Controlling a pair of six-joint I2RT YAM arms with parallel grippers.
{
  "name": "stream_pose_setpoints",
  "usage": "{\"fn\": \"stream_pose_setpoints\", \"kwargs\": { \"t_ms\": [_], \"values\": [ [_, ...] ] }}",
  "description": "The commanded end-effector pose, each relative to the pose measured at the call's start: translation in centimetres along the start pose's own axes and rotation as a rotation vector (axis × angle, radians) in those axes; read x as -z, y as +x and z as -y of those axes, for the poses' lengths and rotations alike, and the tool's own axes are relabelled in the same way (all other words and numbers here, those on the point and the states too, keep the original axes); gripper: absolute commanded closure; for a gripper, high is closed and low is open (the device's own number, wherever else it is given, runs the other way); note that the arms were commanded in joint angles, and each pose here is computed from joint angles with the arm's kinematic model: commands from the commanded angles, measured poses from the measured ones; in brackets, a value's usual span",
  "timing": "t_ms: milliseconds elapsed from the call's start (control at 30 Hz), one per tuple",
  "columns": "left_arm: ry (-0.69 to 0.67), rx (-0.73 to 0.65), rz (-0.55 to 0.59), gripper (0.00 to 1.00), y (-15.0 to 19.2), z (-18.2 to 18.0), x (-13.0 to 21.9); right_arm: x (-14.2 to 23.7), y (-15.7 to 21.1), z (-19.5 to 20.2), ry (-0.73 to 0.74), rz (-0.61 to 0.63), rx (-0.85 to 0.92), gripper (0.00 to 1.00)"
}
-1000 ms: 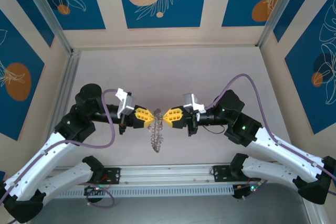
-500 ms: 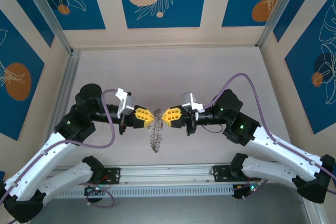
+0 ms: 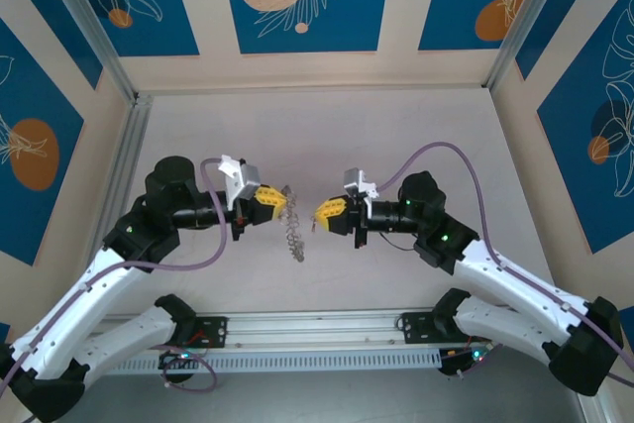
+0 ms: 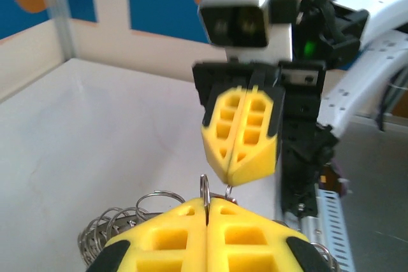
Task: Put the keys on the keyring
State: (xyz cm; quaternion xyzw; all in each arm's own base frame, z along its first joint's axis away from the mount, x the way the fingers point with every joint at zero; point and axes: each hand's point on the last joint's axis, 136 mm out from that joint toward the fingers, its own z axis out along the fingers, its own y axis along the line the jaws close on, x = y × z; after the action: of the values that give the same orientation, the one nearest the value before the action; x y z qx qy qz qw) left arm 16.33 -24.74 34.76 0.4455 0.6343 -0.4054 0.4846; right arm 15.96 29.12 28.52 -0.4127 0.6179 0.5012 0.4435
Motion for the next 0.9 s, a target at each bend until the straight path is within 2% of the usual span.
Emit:
{"fn": "stream_pose_setpoints", "kwargs": {
  "t_ms": [0,133,300,533,867],
  "values": [
    [-0.111,0.015,0.002,1.0,0.2,-1.9,0.6,-0.2,3.2,2.1,0.026,-0.045,-0.159,1.0],
    [-0.137,0.026,-0.005,1.0,0.7,-2.2,0.9,-0.2,7.3,4.5,0.093,-0.111,-0.293,1.0],
    [-0.175,0.029,-0.009,1.0,1.1,-2.3,1.6,-0.5,10.7,6.3,0.155,-0.183,-0.419,1.0],
    [-0.2,0.047,-0.005,1.0,1.5,-2.1,2.4,-0.8,17.1,9.1,0.29,-0.355,-0.636,1.0],
    [-0.19,0.033,0.033,1.0,1.0,-1.1,3.3,-0.3,22.5,10.8,0.421,-0.486,-0.802,1.0]
  ]
}}
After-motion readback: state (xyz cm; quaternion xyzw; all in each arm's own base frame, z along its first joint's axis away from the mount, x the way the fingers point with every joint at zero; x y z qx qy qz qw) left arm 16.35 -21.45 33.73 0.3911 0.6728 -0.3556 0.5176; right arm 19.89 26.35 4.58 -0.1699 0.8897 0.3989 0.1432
